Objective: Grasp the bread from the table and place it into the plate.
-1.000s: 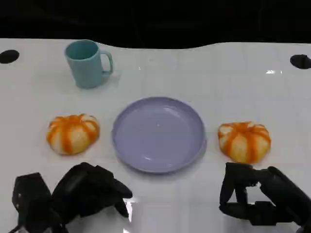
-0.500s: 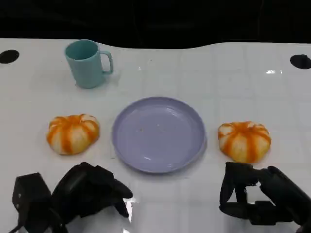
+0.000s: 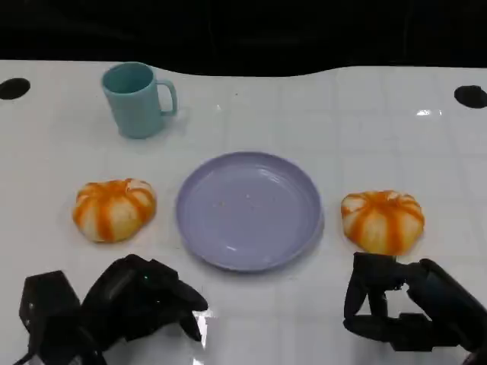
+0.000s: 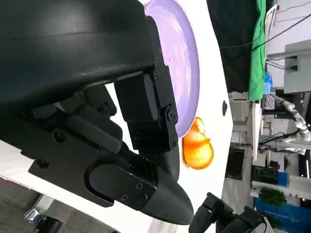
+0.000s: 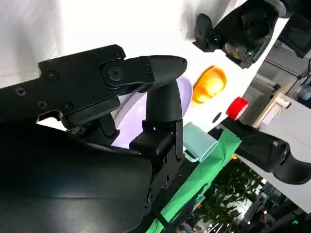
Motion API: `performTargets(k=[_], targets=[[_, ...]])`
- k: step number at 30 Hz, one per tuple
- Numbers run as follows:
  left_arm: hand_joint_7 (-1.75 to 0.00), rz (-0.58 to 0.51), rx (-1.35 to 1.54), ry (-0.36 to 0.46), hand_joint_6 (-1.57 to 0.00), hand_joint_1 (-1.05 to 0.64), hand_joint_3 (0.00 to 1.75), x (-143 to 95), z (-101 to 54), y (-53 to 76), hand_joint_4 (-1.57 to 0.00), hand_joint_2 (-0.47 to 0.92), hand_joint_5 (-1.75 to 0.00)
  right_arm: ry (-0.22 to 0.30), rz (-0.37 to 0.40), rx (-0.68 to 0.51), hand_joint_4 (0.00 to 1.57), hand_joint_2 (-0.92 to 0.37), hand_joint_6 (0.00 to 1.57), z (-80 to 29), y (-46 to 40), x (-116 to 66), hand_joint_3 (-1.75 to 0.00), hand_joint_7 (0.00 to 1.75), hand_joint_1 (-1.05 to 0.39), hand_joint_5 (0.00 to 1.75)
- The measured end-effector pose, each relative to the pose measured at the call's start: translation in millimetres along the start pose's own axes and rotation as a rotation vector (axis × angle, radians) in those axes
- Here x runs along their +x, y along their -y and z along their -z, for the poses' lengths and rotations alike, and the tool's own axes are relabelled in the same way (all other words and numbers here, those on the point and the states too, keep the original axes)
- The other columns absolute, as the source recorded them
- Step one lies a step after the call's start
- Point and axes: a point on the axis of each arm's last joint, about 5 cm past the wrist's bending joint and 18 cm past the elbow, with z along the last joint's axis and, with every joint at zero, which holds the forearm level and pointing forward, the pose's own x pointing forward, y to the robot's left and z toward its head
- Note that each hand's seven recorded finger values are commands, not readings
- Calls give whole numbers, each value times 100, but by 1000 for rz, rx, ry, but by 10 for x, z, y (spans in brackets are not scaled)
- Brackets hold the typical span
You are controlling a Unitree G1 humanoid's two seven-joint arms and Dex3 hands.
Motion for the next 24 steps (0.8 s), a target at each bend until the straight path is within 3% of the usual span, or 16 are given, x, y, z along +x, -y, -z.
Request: performTargets(k=[3,4,7,9,11,12,20,24], targets=[[-2,0,0,0,-157,-105,0,0,0,0,-125,85,-90,-6,9,-5,64,-92,60,-17,30,18,-21,113,-48,157],[-2,0,-1,-1,-157,-105,0,0,1,0,-125,85,-90,2,14,-14,61,-92,60,-36,51,32,-20,98,-48,154],[-2,0,-2,-3,-157,-105,0,-1,4,1,-125,85,-90,24,35,-43,56,-92,58,-81,119,62,-18,83,-49,147],[-3,-1,-3,-3,-157,-105,0,-1,6,1,-126,85,-90,27,42,-64,50,-92,57,-96,152,65,-16,54,-50,125],[-3,-1,-3,-3,-157,-105,0,0,5,-1,-126,85,-90,23,35,-107,49,-92,57,-117,185,65,-16,47,-51,119],[-3,-1,-3,-2,-157,-105,0,2,3,-1,-125,84,-90,25,36,-122,39,-92,52,-127,199,65,-15,38,-53,105],[-3,-6,-10,1,-157,-105,0,1,7,-1,-125,84,-90,24,27,-307,25,-92,40,-200,273,72,-10,11,-62,67],[-3,-6,-7,-7,-157,-105,0,1,14,6,-126,85,-90,-13,44,-448,24,-92,36,-249,384,74,-8,3,-65,51]])
